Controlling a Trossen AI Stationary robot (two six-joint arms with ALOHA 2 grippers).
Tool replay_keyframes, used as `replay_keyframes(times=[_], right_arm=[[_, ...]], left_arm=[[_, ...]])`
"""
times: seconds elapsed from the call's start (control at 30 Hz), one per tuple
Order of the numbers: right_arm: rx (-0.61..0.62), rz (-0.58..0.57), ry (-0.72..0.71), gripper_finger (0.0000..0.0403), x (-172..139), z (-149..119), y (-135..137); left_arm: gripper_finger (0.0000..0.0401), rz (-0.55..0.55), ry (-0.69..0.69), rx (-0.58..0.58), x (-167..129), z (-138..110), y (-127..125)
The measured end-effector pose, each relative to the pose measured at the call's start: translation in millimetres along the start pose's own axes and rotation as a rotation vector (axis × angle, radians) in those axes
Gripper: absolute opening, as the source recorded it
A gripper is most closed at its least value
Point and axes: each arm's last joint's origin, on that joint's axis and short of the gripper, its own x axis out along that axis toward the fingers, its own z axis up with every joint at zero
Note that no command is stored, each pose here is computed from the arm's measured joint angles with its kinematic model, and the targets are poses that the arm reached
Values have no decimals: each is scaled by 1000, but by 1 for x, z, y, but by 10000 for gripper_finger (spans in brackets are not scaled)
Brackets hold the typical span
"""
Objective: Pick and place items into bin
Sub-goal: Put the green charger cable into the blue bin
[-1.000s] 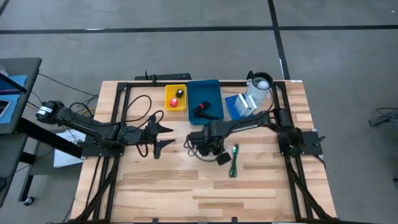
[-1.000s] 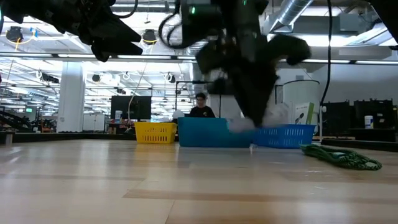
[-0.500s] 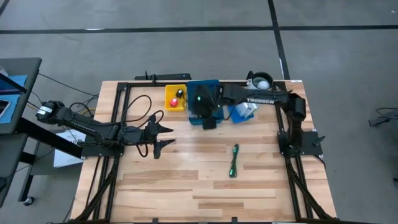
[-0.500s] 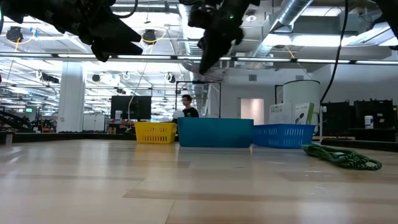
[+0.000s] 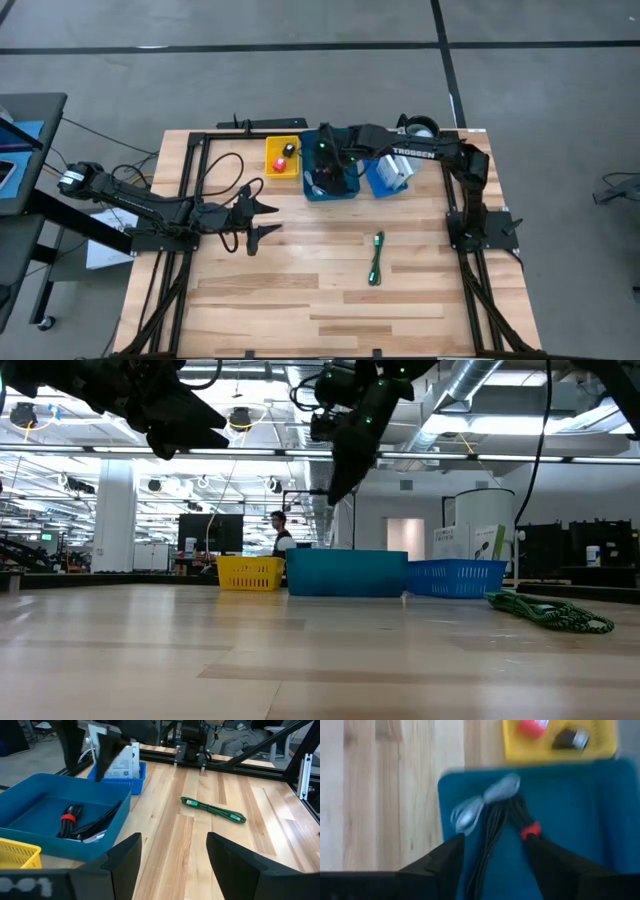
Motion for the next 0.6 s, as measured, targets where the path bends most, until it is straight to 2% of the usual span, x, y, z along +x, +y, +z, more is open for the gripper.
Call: replay_keyframes(times=[0.13, 0.33, 0.6], right_arm=[[52, 45, 126, 228, 0, -11, 10], [146, 104, 339, 227, -4, -23, 44], [265, 95, 505, 227, 30, -52, 99]], left_arm=[[212, -4, 1, 1, 0, 0, -1], [212, -25, 3, 5, -2, -1, -5], [212, -48, 5, 2, -4, -2, -9]])
